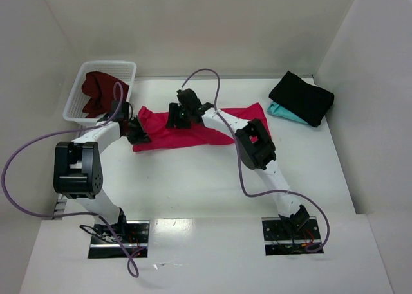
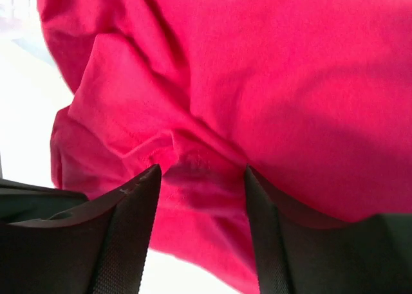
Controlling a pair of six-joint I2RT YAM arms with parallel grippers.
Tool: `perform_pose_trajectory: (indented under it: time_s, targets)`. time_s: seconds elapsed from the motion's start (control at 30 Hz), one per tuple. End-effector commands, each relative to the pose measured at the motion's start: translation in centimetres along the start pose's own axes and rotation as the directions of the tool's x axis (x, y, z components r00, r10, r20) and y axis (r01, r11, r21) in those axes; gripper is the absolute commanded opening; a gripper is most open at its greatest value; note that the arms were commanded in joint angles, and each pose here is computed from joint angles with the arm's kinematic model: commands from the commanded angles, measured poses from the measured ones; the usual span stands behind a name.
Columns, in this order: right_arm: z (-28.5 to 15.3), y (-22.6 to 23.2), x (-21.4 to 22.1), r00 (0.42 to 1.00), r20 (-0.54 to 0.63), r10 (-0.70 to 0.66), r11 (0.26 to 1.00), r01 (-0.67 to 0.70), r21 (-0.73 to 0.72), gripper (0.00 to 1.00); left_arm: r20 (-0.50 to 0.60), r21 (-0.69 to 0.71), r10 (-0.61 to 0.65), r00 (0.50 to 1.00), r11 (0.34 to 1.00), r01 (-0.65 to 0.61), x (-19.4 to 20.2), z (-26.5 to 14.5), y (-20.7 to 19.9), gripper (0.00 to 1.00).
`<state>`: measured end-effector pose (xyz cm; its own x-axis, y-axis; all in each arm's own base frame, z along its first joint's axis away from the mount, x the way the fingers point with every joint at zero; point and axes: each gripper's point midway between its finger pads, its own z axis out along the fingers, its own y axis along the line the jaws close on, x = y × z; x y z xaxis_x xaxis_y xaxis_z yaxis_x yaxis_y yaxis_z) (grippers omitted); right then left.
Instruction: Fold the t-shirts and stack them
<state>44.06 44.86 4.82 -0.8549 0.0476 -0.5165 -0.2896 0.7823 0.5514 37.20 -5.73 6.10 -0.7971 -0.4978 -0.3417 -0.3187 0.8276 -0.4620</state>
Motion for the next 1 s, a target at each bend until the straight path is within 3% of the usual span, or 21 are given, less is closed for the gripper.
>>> perform_pose_trajectory:
  time_s: [0.0,0.13,0.2,0.53,0.8,0.97]
  targets:
    - [0.1,1.6,-1.2,0.999,0.014,-0.044,0.999,0.044,-0.026,0.59,-0.014,-0.034,-0.026,1.000,0.999,0.026,0.3,1.0,0.9,0.08]
    - [0.6,2.0,-0.9,0.998,0.004,-0.059,0.998,0.059,-0.028,0.48,-0.042,-0.062,-0.047,0.998,0.997,0.044,1.3,1.4,1.8,0.01]
    - [0.6,1.9,-1.2,0.998,0.014,-0.058,0.998,0.058,-0.011,0.36,-0.045,-0.074,-0.049,0.998,0.996,0.046,1.6,1.5,2.2,0.00]
    - [-0.4,2.0,-3.6,0.991,0.091,-0.101,0.994,0.098,0.038,0.03,-0.079,-0.110,-0.073,0.994,0.992,0.064,2.9,2.3,3.3,0.00]
    - [-0.1,0.3,-4.6,0.989,0.108,-0.098,0.993,0.090,0.079,0.00,-0.082,-0.123,-0.076,0.994,0.990,0.065,3.0,2.5,3.6,0.00]
    - [-1.0,-1.7,-7.3,0.986,0.156,-0.064,0.994,0.048,0.103,0.00,-0.089,-0.128,-0.078,0.993,0.990,0.067,3.2,2.7,3.8,0.00]
